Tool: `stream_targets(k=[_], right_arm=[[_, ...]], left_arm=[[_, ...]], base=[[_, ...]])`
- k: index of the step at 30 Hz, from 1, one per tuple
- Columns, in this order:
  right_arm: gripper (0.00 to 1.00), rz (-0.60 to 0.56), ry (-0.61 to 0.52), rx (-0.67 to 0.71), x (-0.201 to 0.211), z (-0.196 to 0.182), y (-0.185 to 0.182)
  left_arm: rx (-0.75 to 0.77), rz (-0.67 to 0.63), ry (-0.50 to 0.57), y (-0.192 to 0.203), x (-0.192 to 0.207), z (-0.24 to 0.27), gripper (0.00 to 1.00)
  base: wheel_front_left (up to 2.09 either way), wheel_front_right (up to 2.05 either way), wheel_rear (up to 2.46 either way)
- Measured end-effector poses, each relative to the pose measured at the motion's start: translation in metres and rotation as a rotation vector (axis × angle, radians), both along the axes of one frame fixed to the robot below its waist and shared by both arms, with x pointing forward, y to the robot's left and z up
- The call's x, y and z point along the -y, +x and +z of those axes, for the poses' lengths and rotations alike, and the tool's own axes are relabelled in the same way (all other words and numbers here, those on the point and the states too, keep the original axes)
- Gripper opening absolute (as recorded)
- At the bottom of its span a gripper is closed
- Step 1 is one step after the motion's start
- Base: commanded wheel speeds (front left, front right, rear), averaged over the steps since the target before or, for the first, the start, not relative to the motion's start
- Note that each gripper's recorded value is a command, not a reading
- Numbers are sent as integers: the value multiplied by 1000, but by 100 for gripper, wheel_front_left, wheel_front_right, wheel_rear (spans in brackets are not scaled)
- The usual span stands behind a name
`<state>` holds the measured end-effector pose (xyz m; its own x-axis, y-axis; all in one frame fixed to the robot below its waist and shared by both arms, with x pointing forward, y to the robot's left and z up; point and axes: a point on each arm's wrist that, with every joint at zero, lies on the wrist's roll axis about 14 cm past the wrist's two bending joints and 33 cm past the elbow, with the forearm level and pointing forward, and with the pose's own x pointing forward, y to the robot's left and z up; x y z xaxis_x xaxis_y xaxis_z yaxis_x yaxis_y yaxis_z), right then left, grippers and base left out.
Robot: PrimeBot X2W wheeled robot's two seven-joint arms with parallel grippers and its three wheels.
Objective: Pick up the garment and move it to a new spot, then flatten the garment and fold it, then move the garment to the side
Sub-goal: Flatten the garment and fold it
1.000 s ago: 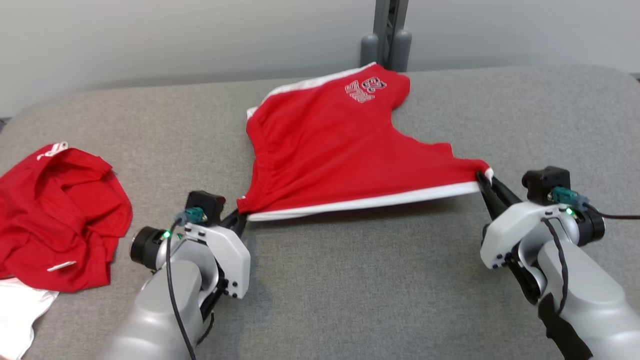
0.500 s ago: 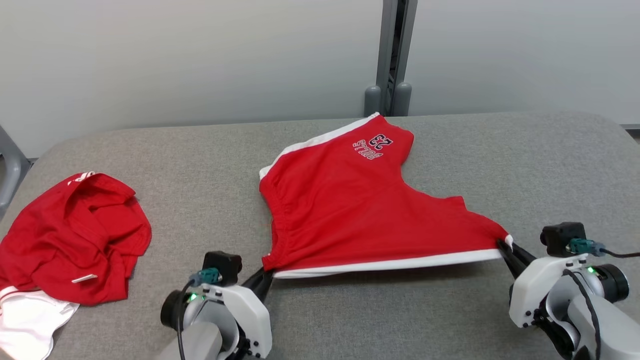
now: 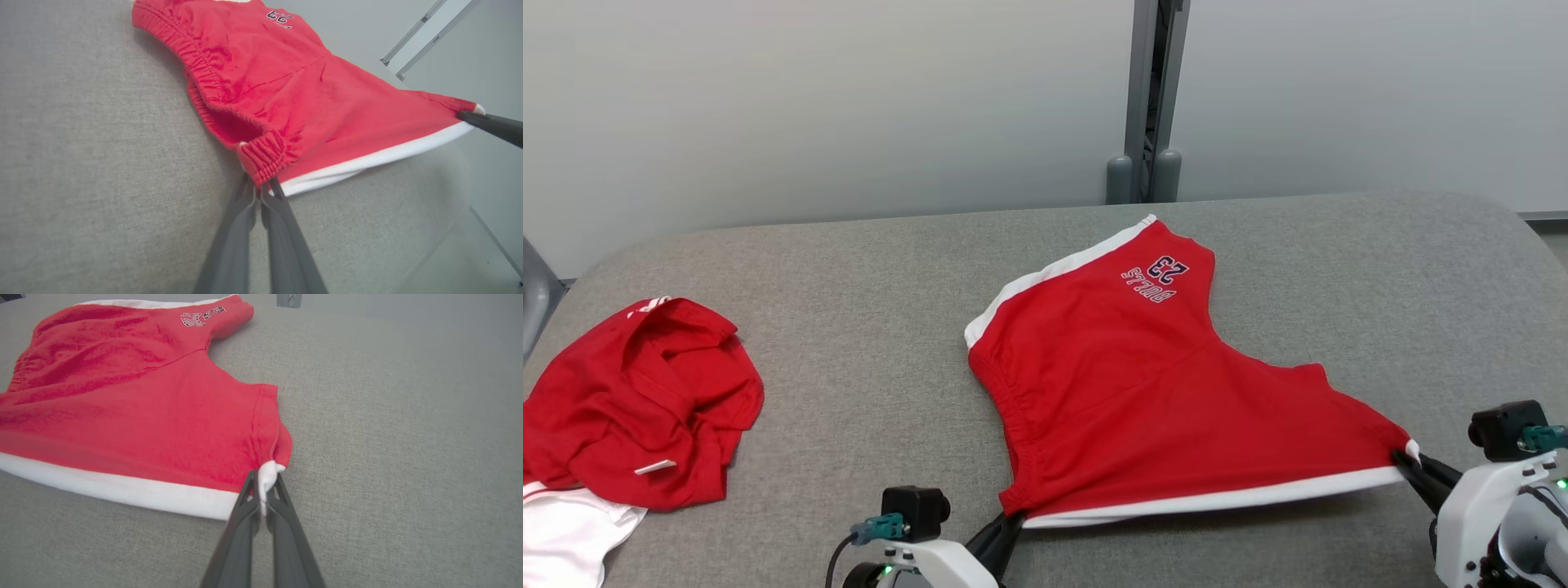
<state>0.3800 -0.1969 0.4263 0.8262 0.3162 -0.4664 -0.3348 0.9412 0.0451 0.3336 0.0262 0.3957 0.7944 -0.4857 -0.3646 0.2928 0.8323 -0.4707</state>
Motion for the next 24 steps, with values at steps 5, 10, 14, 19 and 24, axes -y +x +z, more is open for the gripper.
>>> stream_targets(k=[5, 10, 14, 19, 24], right_arm=[[0, 17, 11, -102, 6, -8, -21], [0, 45, -1, -144, 9, -6, -32], [0, 58, 5, -200, 7, -11, -44], [0, 65, 14, -223, 6, -7, -45], [0, 74, 4, -193, 5, 5, -30]], left_arm=[[-38, 15, -72, -12, 2, 1, 0], [-43, 48, -117, -13, -6, 11, 0], [-85, 39, -123, -26, -10, 10, 0], [-98, 49, -125, -35, -15, 13, 0], [-124, 56, -160, -37, -13, 18, 0]], base=[[0, 0, 0], [0, 0, 0], [0, 0, 0], [0, 0, 0], [0, 0, 0]])
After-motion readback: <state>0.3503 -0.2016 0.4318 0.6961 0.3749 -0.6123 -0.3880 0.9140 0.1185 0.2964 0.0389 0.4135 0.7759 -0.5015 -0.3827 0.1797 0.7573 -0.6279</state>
